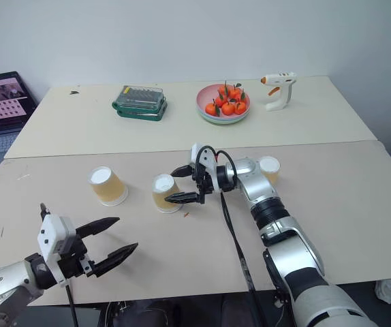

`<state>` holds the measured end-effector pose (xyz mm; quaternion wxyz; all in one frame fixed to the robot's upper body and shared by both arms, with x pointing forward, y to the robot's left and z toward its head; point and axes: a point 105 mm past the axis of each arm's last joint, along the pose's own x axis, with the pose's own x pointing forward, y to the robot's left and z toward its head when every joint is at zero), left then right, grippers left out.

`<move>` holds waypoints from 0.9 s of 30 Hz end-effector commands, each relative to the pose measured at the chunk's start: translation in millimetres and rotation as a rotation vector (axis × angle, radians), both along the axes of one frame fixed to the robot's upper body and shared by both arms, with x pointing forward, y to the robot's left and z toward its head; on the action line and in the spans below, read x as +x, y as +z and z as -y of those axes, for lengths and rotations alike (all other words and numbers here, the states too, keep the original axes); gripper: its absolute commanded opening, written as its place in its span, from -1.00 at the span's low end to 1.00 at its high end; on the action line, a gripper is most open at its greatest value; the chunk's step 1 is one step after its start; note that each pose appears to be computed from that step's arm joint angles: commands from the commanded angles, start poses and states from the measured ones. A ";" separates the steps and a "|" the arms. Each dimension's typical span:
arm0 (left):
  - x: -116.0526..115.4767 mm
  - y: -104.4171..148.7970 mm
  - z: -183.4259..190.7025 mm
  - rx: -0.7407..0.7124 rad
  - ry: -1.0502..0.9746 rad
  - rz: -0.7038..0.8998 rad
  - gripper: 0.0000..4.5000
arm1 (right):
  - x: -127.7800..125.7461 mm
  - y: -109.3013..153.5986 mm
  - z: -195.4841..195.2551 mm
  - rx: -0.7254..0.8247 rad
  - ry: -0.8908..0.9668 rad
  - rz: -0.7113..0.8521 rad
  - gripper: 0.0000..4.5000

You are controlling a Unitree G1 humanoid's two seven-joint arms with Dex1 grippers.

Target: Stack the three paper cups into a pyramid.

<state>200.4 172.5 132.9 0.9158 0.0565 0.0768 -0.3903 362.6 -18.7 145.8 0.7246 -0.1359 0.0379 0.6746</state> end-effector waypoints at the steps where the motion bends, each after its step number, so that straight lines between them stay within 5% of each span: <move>1: 2.5 8.4 5.4 -0.006 -0.035 0.044 1.00 | 2.8 19.6 1.7 0.049 -0.007 0.038 0.98; 9: 7.9 8.4 12.2 -0.026 -0.098 0.027 1.00 | -10.2 39.9 29.9 0.130 -0.018 -0.032 0.98; 15: 6.9 9.8 15.8 -0.037 -0.171 -0.005 1.00 | -47.9 59.6 76.7 0.169 -0.069 -0.033 0.98; 23: 0.7 11.7 36.1 0.025 -0.390 -0.025 1.00 | -76.7 95.9 157.2 0.210 -0.381 0.054 0.98; 27: 12.6 21.5 38.8 0.015 -0.430 -0.001 1.00 | -76.8 92.4 202.2 0.175 -0.603 0.083 0.98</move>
